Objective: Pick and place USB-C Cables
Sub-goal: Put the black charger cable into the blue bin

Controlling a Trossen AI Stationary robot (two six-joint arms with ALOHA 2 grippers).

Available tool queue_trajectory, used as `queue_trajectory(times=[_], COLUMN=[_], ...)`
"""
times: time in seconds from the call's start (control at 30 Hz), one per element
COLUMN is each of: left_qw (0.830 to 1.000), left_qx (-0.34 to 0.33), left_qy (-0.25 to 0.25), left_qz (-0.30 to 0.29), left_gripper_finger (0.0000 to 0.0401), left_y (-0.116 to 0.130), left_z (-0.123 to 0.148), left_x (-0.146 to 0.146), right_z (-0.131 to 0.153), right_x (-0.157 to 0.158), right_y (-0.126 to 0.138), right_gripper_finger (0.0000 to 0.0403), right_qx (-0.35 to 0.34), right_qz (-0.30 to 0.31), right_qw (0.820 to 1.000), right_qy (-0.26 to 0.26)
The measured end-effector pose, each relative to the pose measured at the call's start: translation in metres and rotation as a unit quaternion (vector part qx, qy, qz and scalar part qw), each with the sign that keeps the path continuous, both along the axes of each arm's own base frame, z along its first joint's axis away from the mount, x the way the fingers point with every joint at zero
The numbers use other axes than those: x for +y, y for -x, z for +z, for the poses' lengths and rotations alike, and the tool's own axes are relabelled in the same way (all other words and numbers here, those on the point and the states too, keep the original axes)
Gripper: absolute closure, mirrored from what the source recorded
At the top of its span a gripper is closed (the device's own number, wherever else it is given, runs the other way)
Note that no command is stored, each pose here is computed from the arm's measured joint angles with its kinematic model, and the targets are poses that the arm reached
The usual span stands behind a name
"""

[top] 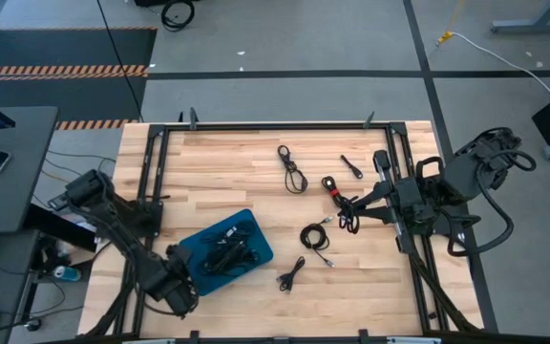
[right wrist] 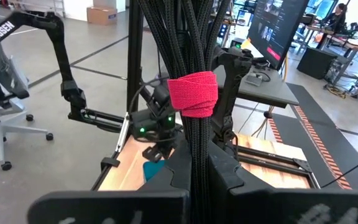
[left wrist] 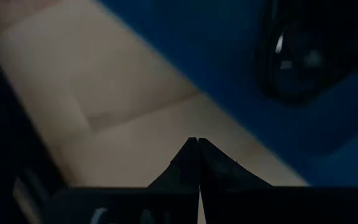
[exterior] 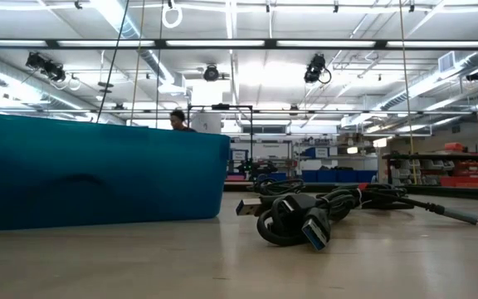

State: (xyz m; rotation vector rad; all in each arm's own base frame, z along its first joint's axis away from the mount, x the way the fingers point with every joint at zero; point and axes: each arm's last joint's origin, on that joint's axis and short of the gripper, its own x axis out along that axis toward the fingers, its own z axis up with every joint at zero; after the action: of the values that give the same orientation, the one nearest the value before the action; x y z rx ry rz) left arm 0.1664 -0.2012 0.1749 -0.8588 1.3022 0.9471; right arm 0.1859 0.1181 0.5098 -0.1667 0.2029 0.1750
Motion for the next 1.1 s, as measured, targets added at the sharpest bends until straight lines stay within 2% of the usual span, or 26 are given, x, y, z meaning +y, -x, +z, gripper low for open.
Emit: queue_trajectory(times=[0.2, 0.5, 0.67, 0.97, 1.1], left_qw=[0.999, 0.993, 0.991, 0.988, 0.986], left_qx=[-0.02, -0.086, -0.087, -0.075, -0.077], left_qy=[-0.025, -0.07, -0.082, -0.092, -0.109], left_qz=[-0.008, -0.028, -0.056, -0.094, -0.096], left_gripper_finger=[0.0401, 0.0401, 0.0401, 0.0401, 0.0401], left_y=[-0.016, -0.051, -0.066, -0.075, -0.075], left_z=[-0.003, -0.002, -0.002, 0.001, 0.024], left_x=[0.016, 0.045, 0.064, 0.08, 0.081], right_z=[0.0, 0.0, -0.001, -0.007, -0.021], right_x=[0.0, 0.0, 0.0, -0.001, -0.005], right_y=[0.0, 0.0, 0.0, 0.001, -0.002], right_gripper_finger=[0.0385, 0.0385, 0.0385, 0.0385, 0.0385], right_qx=[0.0, 0.0, 0.003, 0.037, 0.083], right_qz=[0.0, 0.0, 0.0, -0.012, -0.04], right_qw=[1.0, 1.0, 1.0, 0.999, 0.995], right_qy=[0.0, 0.0, 0.002, -0.014, -0.024])
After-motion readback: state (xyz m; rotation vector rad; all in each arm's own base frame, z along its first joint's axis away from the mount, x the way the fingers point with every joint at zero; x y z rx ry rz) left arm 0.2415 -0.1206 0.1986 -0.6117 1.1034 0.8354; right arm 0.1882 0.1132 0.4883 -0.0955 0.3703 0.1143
